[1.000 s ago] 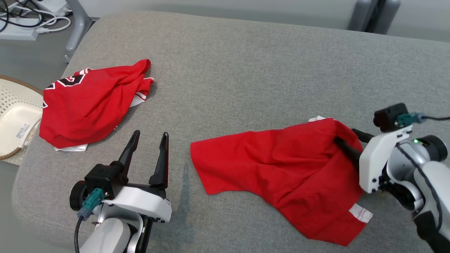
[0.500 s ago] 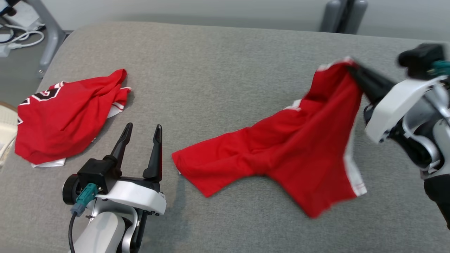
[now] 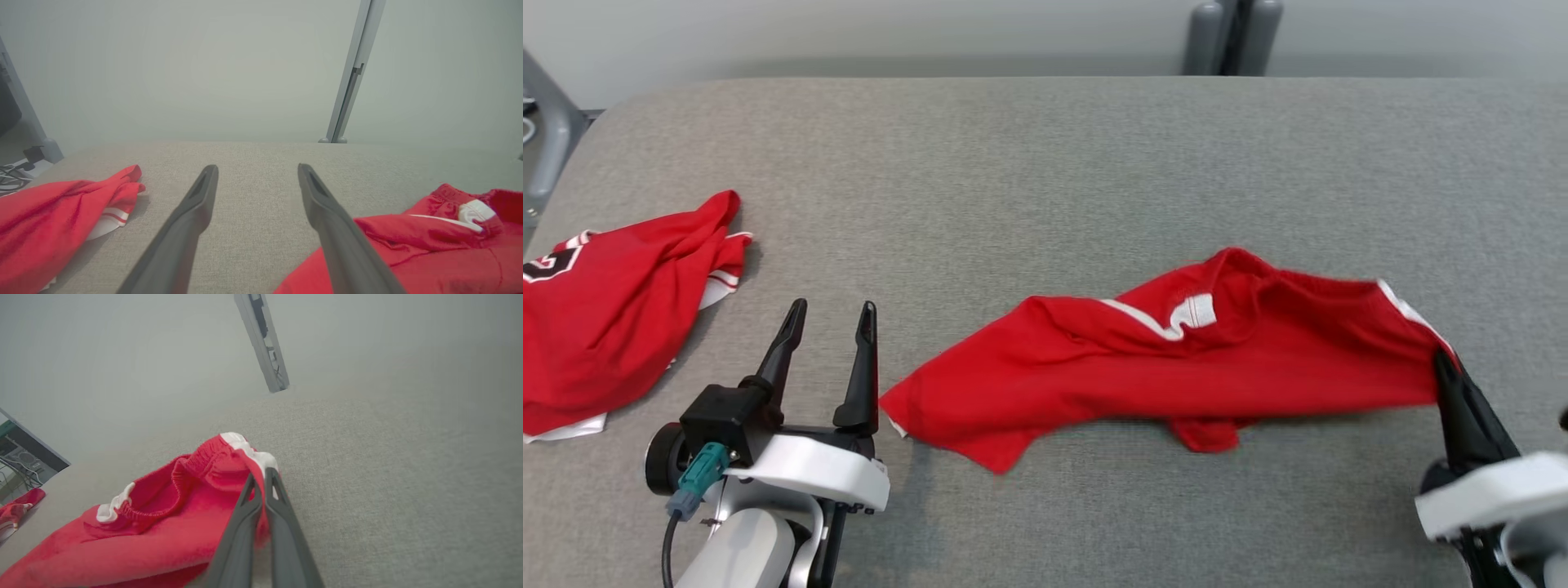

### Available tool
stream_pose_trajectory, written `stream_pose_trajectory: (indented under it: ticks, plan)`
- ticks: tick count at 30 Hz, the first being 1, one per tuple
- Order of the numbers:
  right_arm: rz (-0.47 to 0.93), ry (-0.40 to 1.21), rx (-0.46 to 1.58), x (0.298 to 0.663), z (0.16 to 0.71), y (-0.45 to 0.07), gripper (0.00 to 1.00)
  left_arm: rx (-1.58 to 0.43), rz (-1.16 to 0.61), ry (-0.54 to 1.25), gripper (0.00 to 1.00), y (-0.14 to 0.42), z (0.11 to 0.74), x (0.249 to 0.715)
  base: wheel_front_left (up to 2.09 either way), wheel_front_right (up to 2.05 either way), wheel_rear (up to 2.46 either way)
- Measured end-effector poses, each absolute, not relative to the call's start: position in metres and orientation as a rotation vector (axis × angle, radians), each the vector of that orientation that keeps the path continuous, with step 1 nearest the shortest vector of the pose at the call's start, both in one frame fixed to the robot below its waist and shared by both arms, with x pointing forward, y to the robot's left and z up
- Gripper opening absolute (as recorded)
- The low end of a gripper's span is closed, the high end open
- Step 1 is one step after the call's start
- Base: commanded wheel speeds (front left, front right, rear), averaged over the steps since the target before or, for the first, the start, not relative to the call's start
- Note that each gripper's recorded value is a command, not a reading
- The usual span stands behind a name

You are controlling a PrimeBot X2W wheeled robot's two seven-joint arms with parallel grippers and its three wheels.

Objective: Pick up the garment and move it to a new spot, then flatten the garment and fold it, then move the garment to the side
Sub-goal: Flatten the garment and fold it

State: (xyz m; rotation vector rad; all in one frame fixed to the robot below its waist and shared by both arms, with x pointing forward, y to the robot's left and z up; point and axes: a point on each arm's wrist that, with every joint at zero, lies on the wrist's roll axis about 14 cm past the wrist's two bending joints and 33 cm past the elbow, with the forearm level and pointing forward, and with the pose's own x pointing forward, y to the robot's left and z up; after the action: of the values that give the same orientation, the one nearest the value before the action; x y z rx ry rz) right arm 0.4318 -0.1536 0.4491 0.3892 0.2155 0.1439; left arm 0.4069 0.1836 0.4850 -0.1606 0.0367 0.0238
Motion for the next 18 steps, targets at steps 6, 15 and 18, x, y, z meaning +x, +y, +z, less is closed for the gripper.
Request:
stream_pose_trajectory:
  ticks: [6,15,18]
  plan:
    - [-0.03,0.259,0.447,0.401,0.414,-0.194,0.0,-0.154,-0.004,0.051,1.0,0.176,0.482,0.411,0.0,0.0,0.0]
    - [-0.126,0.242,0.472,0.395,0.403,-0.219,1.0,-0.137,-0.026,0.047,1.0,0.172,0.49,0.409,0.0,0.0,0.0]
    - [-0.148,0.214,0.436,0.392,0.408,-0.232,1.0,-0.136,-0.024,0.041,1.0,0.172,0.493,0.406,0.0,0.0,0.0]
